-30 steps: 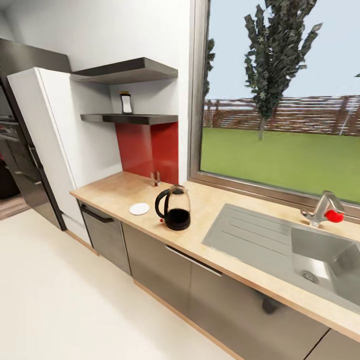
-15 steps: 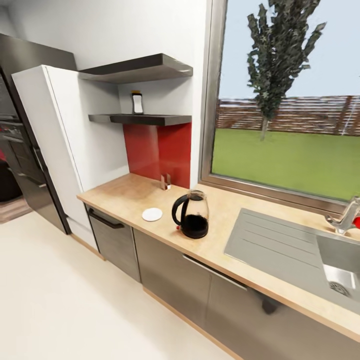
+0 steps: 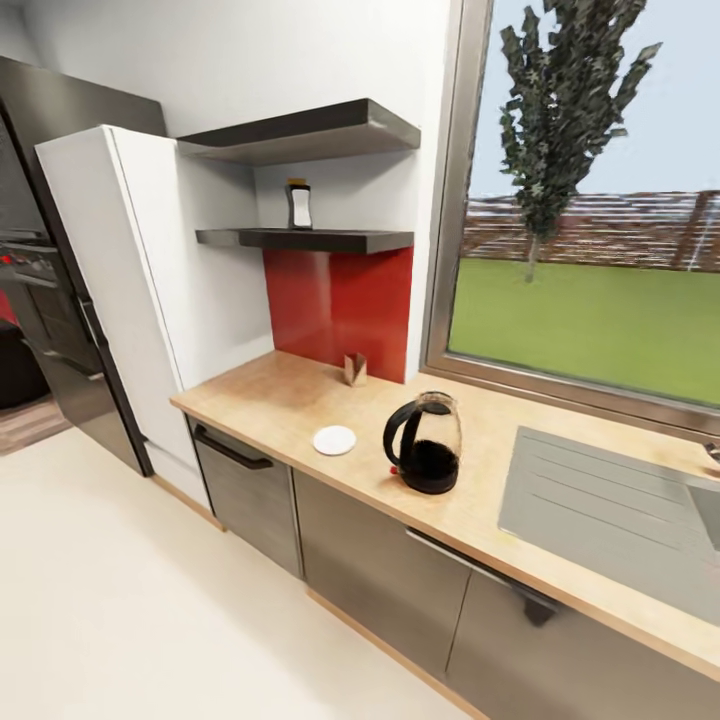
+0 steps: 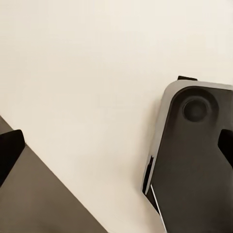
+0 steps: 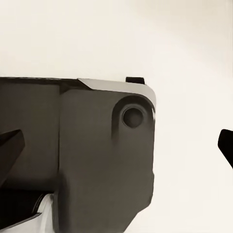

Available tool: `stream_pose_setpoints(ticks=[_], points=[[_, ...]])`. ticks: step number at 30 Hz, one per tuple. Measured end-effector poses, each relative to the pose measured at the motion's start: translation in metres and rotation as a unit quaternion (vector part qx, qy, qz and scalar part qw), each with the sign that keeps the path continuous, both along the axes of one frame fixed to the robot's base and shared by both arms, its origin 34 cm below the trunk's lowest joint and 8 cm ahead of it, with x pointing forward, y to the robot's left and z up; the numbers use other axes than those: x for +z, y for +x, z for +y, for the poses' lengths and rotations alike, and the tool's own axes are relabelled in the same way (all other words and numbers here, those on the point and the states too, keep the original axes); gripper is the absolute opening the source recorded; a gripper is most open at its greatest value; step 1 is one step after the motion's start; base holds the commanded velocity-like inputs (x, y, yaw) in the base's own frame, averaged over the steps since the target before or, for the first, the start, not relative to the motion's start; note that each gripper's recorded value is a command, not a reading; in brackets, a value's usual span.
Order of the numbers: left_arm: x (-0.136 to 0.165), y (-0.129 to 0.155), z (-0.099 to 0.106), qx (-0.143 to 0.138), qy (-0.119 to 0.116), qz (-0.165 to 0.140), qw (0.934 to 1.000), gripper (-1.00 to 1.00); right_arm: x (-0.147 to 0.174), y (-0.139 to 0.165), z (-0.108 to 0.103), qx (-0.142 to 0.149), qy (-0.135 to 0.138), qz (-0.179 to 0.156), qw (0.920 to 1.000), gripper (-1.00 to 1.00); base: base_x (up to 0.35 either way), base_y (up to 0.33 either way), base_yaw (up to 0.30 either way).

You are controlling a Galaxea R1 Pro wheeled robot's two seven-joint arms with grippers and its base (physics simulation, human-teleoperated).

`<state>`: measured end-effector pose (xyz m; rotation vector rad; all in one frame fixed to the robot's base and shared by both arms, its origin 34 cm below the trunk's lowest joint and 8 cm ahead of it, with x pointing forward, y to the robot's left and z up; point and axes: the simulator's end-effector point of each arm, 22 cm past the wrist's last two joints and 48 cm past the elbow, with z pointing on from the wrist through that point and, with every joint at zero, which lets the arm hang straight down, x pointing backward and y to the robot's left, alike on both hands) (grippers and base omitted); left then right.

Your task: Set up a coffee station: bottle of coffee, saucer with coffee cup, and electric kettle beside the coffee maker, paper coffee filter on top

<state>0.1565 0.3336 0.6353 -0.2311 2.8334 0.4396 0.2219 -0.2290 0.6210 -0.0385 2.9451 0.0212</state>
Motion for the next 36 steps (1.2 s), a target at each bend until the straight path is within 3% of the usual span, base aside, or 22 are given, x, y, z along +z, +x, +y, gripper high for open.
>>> stream_pose_setpoints(ticks=[28,36], points=[[0.0,0.0,0.0,-0.001,0.0,0.0,1.0,1.0,0.005,0.024,0.011,-0.002,0.012,-0.037,0.9992,1.0,0.163,0.298,-0.002],[0.0,0.0,0.0,-0.001,0.0,0.0,1.0,1.0,0.005,0.024,0.011,-0.001,0.013,-0.037,0.9992,1.0,0.163,0.298,-0.208]])
